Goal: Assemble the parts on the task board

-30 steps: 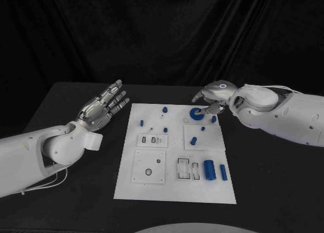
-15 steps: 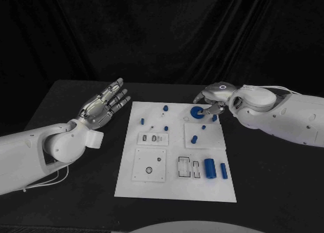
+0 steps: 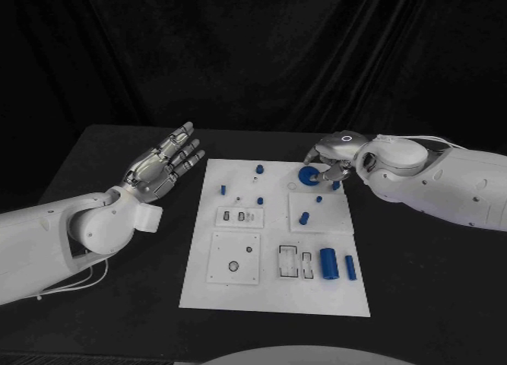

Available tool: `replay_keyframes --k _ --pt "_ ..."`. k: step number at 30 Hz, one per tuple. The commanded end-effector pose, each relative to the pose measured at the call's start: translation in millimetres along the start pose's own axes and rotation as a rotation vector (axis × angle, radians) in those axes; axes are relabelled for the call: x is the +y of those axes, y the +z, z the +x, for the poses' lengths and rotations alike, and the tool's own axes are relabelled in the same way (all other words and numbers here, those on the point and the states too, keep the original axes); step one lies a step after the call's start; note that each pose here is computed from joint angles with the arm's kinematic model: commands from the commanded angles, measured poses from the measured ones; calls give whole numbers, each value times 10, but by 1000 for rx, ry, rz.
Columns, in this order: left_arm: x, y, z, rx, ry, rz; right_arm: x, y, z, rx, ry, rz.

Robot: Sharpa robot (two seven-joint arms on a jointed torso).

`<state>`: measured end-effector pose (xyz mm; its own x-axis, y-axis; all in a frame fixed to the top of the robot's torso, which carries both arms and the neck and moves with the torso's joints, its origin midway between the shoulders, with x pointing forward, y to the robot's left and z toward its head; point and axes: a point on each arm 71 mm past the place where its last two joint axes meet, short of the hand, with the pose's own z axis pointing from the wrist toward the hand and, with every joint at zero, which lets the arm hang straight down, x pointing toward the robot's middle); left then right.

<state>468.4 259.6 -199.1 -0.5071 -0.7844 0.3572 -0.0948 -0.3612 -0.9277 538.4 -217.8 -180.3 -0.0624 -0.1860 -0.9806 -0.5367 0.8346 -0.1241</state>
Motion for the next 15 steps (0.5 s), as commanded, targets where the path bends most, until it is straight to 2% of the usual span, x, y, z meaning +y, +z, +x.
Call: replay_keyframes --k 1,15 --pt "-18 10 24 23 -3 13 -18 10 44 23 0 30" --pt "-17 11 23 27 -5 12 14 39 134 43 4 25"
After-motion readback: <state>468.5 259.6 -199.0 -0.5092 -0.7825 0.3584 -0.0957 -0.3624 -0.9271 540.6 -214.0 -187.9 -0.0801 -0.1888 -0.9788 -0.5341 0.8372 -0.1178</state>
